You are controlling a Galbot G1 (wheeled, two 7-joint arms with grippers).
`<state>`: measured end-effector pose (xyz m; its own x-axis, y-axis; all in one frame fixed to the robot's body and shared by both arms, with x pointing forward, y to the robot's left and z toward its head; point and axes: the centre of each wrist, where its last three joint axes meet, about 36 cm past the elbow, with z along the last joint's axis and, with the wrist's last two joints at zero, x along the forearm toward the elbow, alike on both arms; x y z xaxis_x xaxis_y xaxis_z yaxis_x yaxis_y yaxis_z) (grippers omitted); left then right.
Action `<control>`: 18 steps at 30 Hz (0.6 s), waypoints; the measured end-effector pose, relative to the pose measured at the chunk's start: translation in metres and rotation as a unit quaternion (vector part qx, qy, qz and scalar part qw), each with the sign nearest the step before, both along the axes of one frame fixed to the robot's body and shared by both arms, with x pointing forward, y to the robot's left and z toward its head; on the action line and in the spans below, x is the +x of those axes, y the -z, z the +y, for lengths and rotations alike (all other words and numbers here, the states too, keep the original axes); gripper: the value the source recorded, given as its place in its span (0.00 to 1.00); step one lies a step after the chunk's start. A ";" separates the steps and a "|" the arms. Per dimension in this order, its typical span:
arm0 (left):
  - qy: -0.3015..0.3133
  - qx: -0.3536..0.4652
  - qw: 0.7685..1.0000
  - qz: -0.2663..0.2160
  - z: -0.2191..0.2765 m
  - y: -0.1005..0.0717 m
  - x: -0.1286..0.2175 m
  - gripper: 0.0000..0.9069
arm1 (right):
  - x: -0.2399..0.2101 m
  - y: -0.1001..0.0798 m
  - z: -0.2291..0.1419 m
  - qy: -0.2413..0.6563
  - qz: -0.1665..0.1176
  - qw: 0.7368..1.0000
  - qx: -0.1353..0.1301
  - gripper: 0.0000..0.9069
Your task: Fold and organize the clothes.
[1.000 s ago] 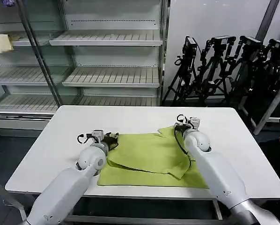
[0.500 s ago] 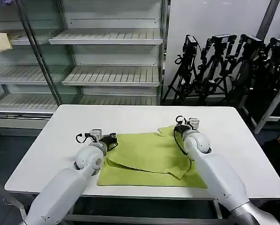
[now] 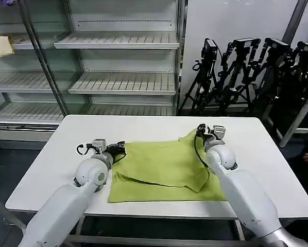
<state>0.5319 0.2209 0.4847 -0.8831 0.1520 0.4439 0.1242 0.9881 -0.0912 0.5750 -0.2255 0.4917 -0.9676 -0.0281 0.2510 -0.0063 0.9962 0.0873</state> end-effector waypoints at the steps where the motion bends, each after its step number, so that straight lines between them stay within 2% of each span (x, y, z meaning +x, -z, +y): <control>1: 0.001 0.001 1.000 -0.003 0.001 -0.001 -0.003 0.04 | -0.005 0.000 -0.002 -0.001 -0.003 1.000 -0.001 0.00; 9: 0.012 0.010 1.000 -0.023 0.008 -0.007 -0.031 0.04 | -0.054 -0.001 -0.015 -0.014 -0.026 1.000 -0.009 0.00; 18: 0.035 0.029 0.998 -0.037 0.012 -0.010 -0.072 0.04 | -0.115 0.003 -0.033 -0.026 -0.031 0.999 -0.015 0.00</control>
<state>0.4595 0.2331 0.4950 -0.9021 0.1902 0.3873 0.1970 0.9801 -0.0224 0.4596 -0.2583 0.4889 -0.9786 -0.0717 0.1930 -0.0621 0.9965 0.0552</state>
